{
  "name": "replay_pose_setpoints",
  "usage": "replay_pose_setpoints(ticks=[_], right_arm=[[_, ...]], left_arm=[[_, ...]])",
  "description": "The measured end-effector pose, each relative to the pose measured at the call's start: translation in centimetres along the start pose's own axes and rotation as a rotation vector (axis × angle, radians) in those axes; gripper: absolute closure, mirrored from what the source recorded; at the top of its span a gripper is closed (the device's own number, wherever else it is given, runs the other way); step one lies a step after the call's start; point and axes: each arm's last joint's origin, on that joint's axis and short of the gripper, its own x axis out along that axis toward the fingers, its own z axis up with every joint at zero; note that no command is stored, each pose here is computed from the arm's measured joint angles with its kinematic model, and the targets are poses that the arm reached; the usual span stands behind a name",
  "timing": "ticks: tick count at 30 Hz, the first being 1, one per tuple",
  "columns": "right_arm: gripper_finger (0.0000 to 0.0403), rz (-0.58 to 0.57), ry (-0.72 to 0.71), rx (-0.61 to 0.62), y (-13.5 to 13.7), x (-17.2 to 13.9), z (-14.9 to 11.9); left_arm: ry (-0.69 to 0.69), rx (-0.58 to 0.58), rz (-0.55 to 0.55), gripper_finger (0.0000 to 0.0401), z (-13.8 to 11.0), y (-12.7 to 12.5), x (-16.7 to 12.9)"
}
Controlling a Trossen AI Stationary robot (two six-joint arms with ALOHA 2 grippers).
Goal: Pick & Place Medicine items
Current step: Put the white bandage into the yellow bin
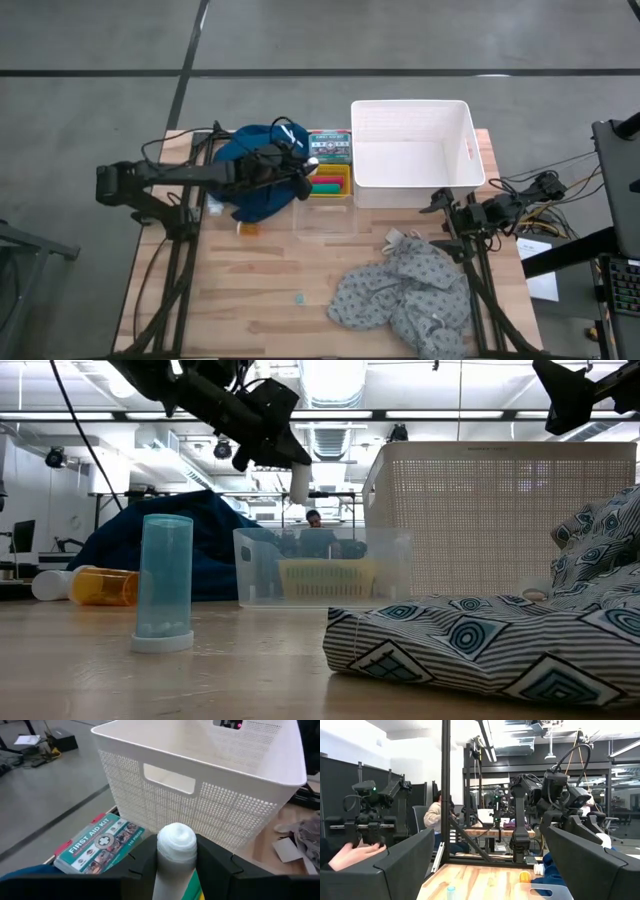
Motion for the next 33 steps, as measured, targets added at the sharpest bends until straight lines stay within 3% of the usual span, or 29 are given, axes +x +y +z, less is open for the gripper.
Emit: replay_pose_setpoints(ticks=[17,33], right_arm=[[0.0023,0.0,-0.001,0.0,0.0,0.0,0.0],[0.0023,0.001,0.02,-0.005,0.0,0.0,-0.2]], left_arm=[[0.123,0.096,0.008,0.0279,-0.8,-0.6,5.4],[0.384,0.129,0.057,0.0279,-2.6,0.4,8.8]])
